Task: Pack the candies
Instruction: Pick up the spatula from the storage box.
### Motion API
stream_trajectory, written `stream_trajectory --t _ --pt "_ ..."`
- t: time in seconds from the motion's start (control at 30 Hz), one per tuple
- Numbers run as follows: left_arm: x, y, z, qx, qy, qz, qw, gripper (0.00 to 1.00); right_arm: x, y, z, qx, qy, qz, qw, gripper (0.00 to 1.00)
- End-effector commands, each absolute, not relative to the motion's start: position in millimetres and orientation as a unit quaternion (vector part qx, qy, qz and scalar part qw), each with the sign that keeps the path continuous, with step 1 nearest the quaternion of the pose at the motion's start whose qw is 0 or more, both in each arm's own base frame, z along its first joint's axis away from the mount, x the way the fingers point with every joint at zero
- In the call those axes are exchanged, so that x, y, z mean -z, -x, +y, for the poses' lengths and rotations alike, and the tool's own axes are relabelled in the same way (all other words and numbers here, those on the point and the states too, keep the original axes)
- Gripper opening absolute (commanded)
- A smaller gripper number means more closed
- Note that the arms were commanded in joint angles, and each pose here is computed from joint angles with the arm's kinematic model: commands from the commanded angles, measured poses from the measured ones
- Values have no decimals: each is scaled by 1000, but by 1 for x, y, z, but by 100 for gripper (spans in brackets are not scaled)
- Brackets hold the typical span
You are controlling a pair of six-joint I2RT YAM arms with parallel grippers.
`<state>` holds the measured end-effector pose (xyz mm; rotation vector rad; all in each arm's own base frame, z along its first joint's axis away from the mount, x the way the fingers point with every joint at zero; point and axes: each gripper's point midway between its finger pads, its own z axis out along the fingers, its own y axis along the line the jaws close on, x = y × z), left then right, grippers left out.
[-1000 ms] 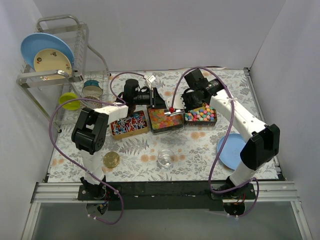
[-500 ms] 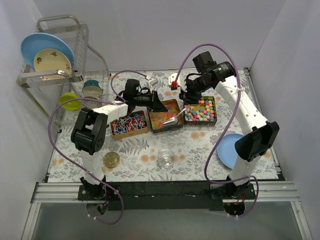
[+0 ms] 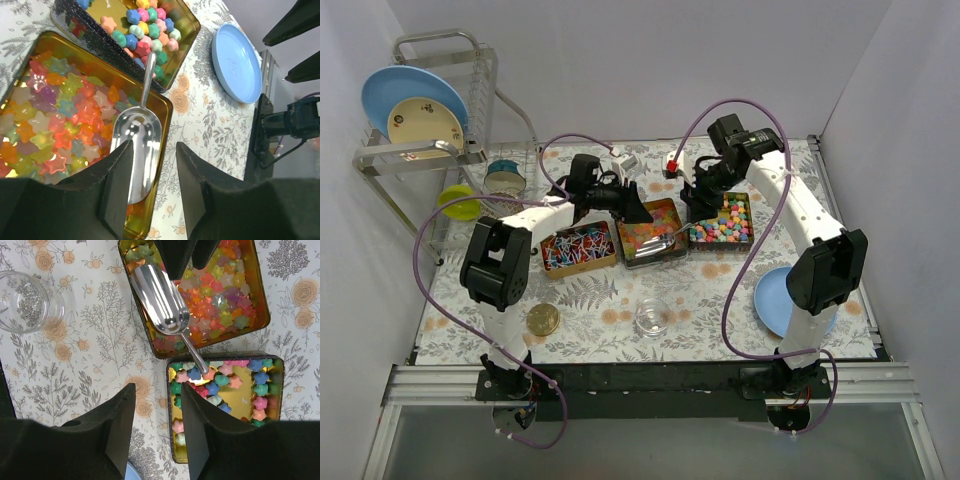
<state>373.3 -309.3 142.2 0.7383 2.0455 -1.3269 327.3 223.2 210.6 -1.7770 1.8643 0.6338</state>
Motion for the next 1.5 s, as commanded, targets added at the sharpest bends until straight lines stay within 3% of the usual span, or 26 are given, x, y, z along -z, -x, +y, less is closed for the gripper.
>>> stream_trajectory --t 0.0,0.63,0.9,1.0,1.2,1.47 --pt "-134 -384 -310 474 -305 769 303 39 -224 -328 232 -246 634 682 270 48" --pt "-70 -377 -344 468 -374 762 244 29 -204 -327 217 -244 603 711 269 47" --pt "-71 -373 -342 467 -389 757 242 8 -198 -332 216 -240 604 713 262 46" --pt "-75 -372 -338 456 -398 755 253 0 -197 -335 217 -237 608 711 261 46" --pt "-113 -386 -332 407 -430 729 343 0 -194 -345 221 -242 625 699 250 47" --pt "-142 -379 -328 400 -446 707 377 0 -189 -353 230 -266 628 693 233 47"
